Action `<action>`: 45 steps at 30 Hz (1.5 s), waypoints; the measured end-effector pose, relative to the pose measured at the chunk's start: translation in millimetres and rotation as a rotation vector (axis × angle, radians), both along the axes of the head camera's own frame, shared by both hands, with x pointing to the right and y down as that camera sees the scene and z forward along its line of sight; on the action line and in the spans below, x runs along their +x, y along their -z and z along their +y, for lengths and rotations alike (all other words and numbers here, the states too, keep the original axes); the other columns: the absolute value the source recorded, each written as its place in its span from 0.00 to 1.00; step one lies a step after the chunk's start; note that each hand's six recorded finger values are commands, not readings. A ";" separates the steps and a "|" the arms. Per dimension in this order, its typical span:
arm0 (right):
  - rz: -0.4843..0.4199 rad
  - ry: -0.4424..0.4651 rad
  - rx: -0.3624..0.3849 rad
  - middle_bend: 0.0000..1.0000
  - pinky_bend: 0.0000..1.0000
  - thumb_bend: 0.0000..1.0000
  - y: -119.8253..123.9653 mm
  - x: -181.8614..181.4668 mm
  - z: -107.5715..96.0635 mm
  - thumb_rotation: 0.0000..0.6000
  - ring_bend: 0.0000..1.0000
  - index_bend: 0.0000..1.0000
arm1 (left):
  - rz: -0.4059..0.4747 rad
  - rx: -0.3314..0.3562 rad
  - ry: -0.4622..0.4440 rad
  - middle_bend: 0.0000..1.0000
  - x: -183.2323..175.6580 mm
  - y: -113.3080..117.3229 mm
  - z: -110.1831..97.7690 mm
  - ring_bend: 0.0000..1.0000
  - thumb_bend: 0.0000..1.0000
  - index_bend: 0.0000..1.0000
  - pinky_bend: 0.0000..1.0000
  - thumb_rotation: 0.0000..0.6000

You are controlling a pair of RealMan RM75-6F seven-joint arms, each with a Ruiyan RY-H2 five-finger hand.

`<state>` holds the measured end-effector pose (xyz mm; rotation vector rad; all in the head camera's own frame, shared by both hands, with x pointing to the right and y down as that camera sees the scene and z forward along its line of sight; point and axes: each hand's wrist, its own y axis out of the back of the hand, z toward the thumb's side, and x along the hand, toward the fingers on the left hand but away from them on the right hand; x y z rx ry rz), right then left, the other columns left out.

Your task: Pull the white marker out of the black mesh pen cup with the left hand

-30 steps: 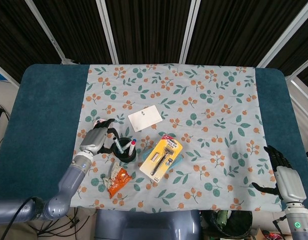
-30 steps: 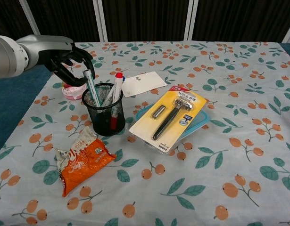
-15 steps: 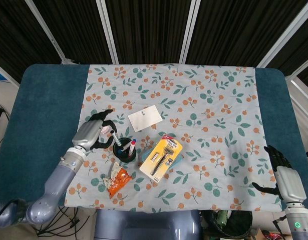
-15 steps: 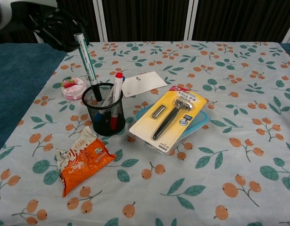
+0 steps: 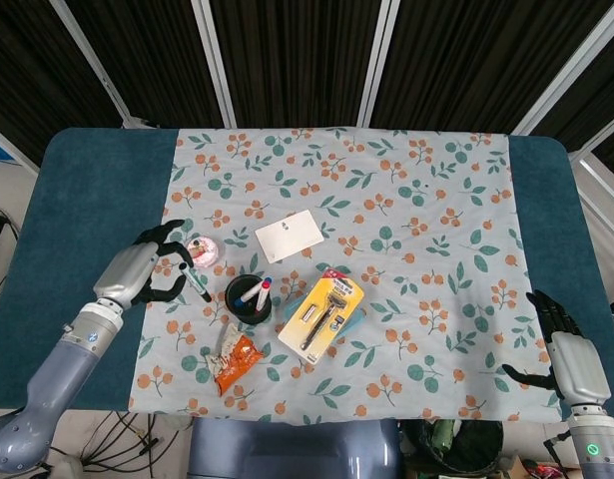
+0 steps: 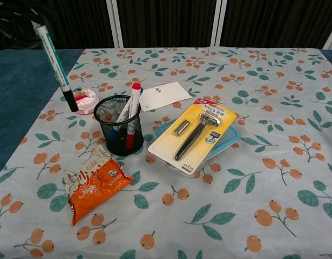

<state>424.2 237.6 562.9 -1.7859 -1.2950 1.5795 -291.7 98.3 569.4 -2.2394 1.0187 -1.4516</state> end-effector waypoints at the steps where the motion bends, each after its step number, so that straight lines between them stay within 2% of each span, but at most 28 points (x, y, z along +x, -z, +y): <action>1: 0.001 0.000 0.000 0.00 0.13 0.14 0.0 0.0 0.0 1.00 0.00 0.00 | -0.005 -0.008 -0.002 0.04 -2.8 -2.5 2.4 0.00 0.45 0.47 0.00 1.00; 8: 0.002 -0.001 0.002 0.00 0.13 0.14 0.4 0.3 0.2 1.00 0.00 0.00 | -0.019 -0.069 0.002 0.03 -13.4 -29.0 17.1 0.00 0.43 0.45 0.00 1.00; 12: 0.003 -0.003 0.001 0.00 0.13 0.14 0.6 0.9 0.1 1.00 0.00 0.00 | -0.021 -0.088 0.008 0.01 -14.1 -42.7 21.3 0.00 0.32 0.33 0.00 1.00; 17: 0.002 -0.003 -0.001 0.00 0.13 0.14 0.4 1.4 0.2 1.00 0.00 0.00 | -0.038 -0.073 0.005 0.00 -16.6 -46.2 19.2 0.00 0.24 0.18 0.00 1.00; 24: 0.004 0.000 -0.001 0.00 0.13 0.14 0.7 1.6 0.2 1.00 0.00 0.00 | -0.043 -0.031 0.024 0.00 -27.0 -39.4 17.5 0.00 0.24 0.13 0.00 1.00; 27: 0.005 0.002 0.000 0.00 0.13 0.14 0.8 1.6 0.2 1.00 0.00 0.00 | -0.051 0.000 0.023 0.00 -33.9 -34.4 18.9 0.00 0.21 0.11 0.00 1.00; 31: 0.008 0.003 0.000 0.00 0.13 0.14 0.9 1.8 0.3 1.00 0.00 0.00 | -0.087 0.060 0.002 0.00 -48.8 -27.2 26.2 0.00 0.13 0.02 0.00 1.00; 37: 0.009 0.004 0.003 0.00 0.13 0.14 1.2 2.0 0.3 1.00 0.00 0.00 | -0.188 0.161 -0.046 0.00 -89.0 -16.1 56.6 0.00 0.08 0.00 0.00 1.00; 42: 0.010 0.008 0.008 0.00 0.13 0.14 1.8 1.8 0.3 1.00 0.00 0.00 | -0.280 0.283 -0.061 0.00 -126.9 -2.6 83.5 0.00 0.07 0.00 0.00 1.00; 45: 0.009 0.010 0.014 0.00 0.13 0.14 2.8 1.7 -0.1 1.00 0.00 0.00 | -0.330 0.308 -0.053 0.00 -150.4 -0.9 106.6 0.00 0.07 0.00 0.00 1.00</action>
